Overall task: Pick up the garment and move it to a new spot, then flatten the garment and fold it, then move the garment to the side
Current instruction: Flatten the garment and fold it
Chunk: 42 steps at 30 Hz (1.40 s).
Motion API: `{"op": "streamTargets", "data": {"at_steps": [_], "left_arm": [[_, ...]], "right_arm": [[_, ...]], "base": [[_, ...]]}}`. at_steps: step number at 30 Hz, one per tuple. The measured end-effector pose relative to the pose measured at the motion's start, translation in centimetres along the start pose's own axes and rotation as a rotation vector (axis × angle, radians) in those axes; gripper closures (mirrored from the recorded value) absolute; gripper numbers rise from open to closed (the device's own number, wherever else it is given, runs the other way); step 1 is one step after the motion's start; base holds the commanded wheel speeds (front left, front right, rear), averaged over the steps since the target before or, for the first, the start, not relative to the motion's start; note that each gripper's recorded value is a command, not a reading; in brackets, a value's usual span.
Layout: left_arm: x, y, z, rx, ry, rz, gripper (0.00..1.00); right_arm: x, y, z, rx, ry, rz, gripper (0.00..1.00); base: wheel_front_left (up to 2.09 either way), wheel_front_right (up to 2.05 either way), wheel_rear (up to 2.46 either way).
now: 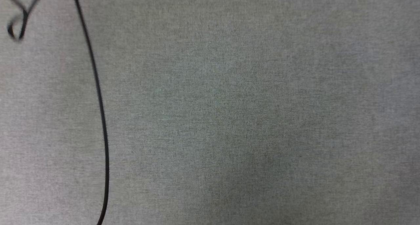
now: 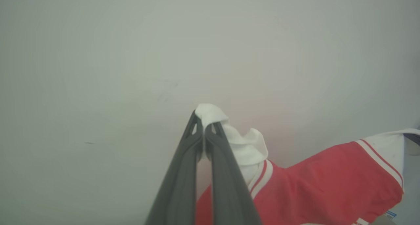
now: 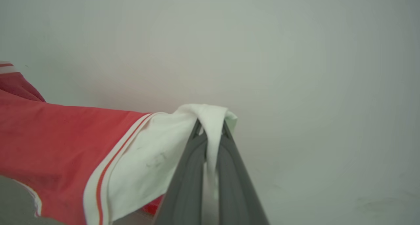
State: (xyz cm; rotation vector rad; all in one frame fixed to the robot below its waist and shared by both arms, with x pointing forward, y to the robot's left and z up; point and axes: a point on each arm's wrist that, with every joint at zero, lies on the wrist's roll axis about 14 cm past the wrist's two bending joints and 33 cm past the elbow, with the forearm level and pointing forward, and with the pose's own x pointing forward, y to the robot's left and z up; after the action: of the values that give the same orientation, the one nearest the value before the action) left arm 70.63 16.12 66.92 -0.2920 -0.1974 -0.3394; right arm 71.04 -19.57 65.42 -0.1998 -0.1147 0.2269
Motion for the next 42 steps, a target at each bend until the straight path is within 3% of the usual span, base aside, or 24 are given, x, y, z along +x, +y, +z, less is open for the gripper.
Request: {"op": "streamTargets", "data": {"at_steps": [10,20,30,36,37,42], "left_arm": [[-9.5,2.7,-7.5,-0.139,0.089,0.115,1.0],[-20.7,2.5,-11.1,-0.281,0.159,0.262,1.0],[-32.0,-0.1,-13.5,-0.332,0.253,0.377,1.0],[-37.3,-2.4,-14.6,-0.363,0.304,0.41,1.0],[-39.6,-3.3,-15.1,-0.378,0.329,0.424,1.0],[-43.5,-4.3,-16.3,-0.411,0.388,0.463,1.0]], "right_arm": [[-6.1,4.9,-8.1,0.106,0.148,0.11,1.0],[-14.8,7.7,-13.1,0.177,0.289,0.164,1.0],[-24.4,6.8,-14.9,0.253,0.388,0.116,1.0],[-30.3,7.3,-16.1,0.301,0.445,0.098,1.0],[-33.2,7.7,-17.0,0.328,0.481,0.087,1.0],[-37.5,8.1,-18.2,0.356,0.536,0.061,1.0]], "base": [[0.0,0.0,0.0],[0.0,0.0,0.0],[0.0,0.0,0.0],[0.0,0.0,0.0],[0.0,0.0,0.0],[0.0,0.0,0.0]]}}
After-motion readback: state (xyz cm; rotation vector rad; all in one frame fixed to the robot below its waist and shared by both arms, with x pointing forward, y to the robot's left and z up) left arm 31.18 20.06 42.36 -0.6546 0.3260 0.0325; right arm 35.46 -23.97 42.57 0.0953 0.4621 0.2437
